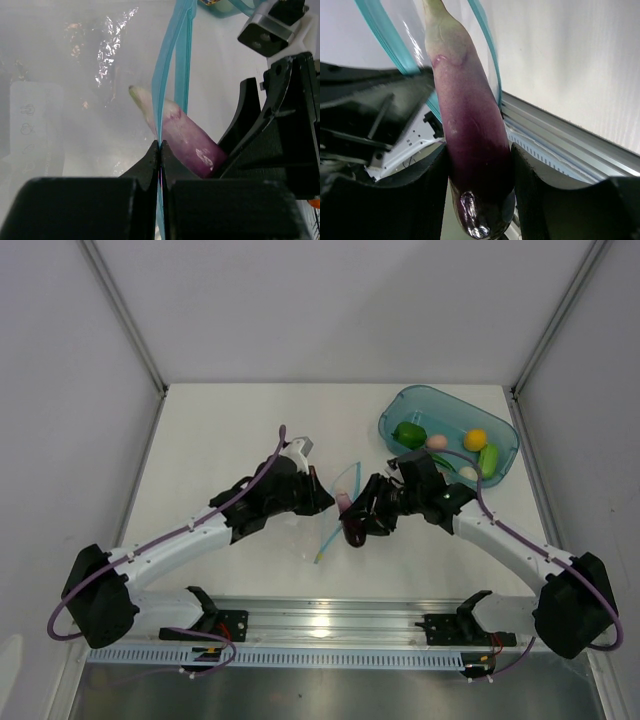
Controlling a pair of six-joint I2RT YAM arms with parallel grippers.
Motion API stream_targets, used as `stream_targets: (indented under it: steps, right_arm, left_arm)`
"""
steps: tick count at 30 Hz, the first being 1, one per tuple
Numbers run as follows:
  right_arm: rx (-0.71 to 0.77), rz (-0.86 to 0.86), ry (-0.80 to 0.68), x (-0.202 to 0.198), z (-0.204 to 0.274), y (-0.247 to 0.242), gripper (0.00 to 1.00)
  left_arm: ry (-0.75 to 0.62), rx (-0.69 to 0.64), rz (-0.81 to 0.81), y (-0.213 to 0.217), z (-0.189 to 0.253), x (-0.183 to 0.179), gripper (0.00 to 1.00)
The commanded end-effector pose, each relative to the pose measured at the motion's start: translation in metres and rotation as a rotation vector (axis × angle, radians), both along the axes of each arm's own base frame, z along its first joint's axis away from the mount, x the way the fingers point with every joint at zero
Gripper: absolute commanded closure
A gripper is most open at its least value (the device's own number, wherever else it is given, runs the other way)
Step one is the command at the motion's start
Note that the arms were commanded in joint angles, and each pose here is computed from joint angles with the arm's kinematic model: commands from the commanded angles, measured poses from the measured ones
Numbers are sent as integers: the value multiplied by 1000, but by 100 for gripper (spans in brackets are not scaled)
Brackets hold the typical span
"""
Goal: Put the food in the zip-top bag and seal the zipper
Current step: Place the fake vegetable in the zipper food storage bag.
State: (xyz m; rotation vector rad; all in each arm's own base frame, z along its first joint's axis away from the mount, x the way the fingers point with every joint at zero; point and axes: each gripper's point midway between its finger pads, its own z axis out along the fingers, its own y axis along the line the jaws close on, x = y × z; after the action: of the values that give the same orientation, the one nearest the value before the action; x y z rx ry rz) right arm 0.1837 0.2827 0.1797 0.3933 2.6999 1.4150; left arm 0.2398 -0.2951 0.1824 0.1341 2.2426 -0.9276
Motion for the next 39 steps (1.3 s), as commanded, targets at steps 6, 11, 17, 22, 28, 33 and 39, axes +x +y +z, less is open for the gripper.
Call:
stream_targets:
  steps: [6,11,17,22,28,33,39]
  right_arm:
    - [-13,-119,-152,58,40,14,100]
    - [-17,-128,-150,65,30,18,100]
    - [-27,-91,-180,67,18,20,100]
    - [-80,-91,-225,71,8,13,100]
    - [-139,-104,-286,77,-6,8,100]
    - [-188,-107,-351,81,-9,5,100]
    - [-221,-64,-386,78,-9,4,51]
  left_arm:
    - [12,-55,-28,-14,19,-9,99]
    - [46,-79,-48,-19,25,-15,99]
    - [44,-113,-65,-19,38,-21,99]
    - [46,-137,-74,-19,48,-25,100]
    - [72,-206,-111,-25,63,-35,99]
    - [66,-235,-112,-26,74,-36,99]
    - [81,-231,-111,-29,72,-34,99]
